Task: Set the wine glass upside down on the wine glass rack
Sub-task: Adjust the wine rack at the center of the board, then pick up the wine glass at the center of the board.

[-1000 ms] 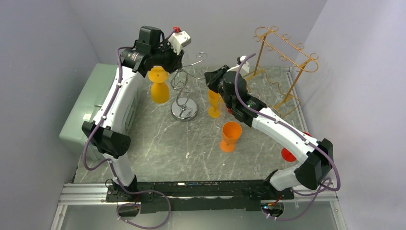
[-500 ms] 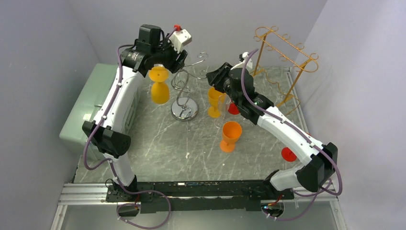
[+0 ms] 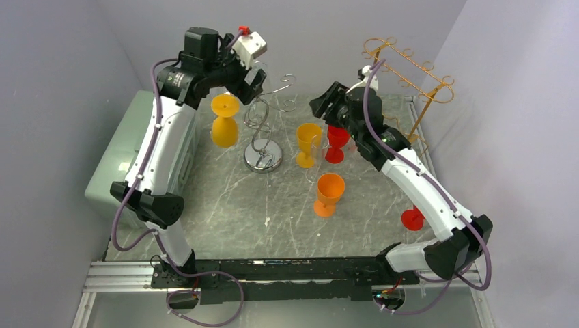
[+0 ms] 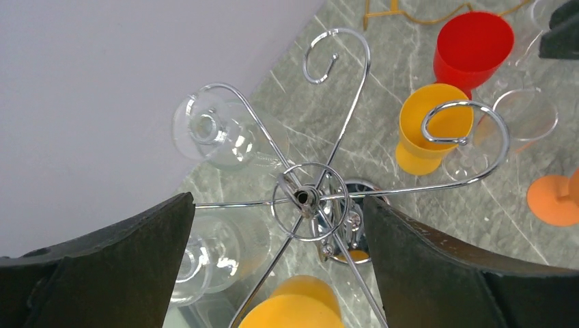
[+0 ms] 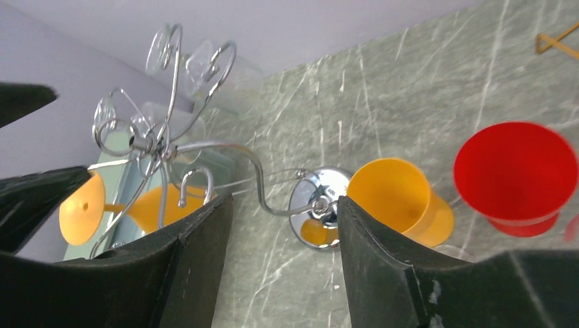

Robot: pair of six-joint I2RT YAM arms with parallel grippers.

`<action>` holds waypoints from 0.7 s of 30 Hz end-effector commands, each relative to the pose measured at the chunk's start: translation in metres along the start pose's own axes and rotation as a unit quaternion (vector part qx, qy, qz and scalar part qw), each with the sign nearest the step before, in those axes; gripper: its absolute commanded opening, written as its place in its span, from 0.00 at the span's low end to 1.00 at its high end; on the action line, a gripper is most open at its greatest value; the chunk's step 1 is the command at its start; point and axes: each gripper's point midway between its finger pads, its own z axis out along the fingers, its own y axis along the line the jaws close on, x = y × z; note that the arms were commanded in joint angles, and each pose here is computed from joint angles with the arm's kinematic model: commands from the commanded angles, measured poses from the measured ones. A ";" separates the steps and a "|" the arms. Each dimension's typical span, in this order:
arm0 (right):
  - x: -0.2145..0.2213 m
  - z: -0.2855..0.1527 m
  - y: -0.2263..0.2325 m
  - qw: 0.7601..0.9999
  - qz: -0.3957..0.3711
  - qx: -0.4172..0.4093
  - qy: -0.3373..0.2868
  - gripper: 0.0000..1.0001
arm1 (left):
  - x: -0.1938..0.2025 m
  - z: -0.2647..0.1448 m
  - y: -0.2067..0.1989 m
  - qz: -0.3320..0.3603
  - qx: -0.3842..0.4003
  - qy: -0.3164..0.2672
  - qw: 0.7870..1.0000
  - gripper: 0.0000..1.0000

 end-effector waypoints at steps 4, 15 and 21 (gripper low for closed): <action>-0.060 -0.019 -0.015 0.999 -0.025 0.013 -0.042 0.61 | -0.037 -0.057 -0.001 0.002 -0.028 -0.047 0.998 0.99; -0.056 0.037 -0.117 0.984 -0.093 0.152 0.011 0.61 | -0.018 -0.109 -0.035 0.035 -0.013 -0.064 0.997 0.99; -0.046 0.065 -0.147 0.975 -0.121 0.183 0.045 0.61 | 0.000 -0.112 -0.039 0.029 -0.020 -0.041 0.999 1.00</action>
